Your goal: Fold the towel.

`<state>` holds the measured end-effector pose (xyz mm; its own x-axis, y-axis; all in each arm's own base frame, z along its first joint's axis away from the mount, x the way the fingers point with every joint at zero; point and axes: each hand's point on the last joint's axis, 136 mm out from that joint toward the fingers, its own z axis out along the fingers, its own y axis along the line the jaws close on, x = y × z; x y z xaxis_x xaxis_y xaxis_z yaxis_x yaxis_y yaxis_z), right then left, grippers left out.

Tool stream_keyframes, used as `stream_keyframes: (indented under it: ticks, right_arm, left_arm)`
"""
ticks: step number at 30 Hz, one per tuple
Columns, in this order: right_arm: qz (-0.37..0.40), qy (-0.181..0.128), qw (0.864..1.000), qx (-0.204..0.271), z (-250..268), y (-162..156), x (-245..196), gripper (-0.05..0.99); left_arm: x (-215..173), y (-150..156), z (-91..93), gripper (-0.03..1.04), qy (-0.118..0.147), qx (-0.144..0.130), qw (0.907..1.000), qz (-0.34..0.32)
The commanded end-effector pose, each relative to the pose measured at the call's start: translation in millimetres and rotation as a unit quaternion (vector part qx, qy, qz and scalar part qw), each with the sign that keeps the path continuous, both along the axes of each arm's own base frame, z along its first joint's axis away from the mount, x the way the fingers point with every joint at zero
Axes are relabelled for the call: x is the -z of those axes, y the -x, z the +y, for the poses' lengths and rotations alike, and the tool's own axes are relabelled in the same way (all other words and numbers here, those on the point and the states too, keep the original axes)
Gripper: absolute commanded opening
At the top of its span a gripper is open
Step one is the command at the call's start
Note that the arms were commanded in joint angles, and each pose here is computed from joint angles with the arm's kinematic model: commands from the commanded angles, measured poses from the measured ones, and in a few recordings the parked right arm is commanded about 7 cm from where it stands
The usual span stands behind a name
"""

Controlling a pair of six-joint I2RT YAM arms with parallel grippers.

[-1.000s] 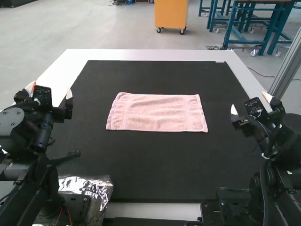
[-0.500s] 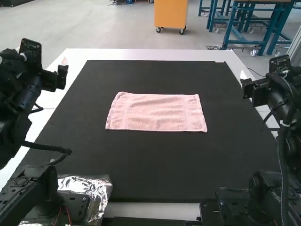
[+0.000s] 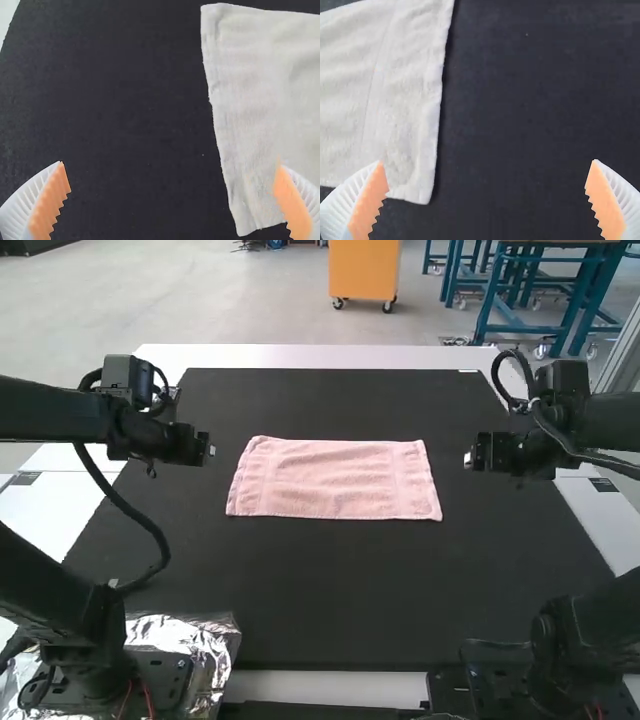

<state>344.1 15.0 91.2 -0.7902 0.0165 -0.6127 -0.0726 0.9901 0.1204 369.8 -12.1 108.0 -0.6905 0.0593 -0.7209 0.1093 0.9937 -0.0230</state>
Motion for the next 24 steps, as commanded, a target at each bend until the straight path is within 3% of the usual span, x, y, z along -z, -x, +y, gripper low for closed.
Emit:
stream_keyframes:
  ticks: [1,8,15,24]
  right_arm:
    - [0.024,-0.039,0.999,0.004,6.7,-8.8,13.2,0.91]
    - [-0.005,-0.033,0.999,-0.034,28.1,-46.5,11.3,0.91]
    - [-0.029,-0.018,0.996,-0.078,56.4,-76.5,12.3,0.91]
    - [-0.018,-0.004,0.997,-0.081,63.4,-111.8,39.7,0.91]
  left_arm:
    - [-14.6,-23.5,-24.9,0.96,0.038,0.031,0.9987,-0.015]
    - [3.6,-60.3,-44.4,0.96,0.048,0.043,0.9979,-0.008]
    - [16.9,-90.0,-42.0,0.96,0.033,0.033,0.9986,-0.024]
    - [42.3,-114.7,-43.4,0.96,0.027,0.037,0.9989,-0.015]
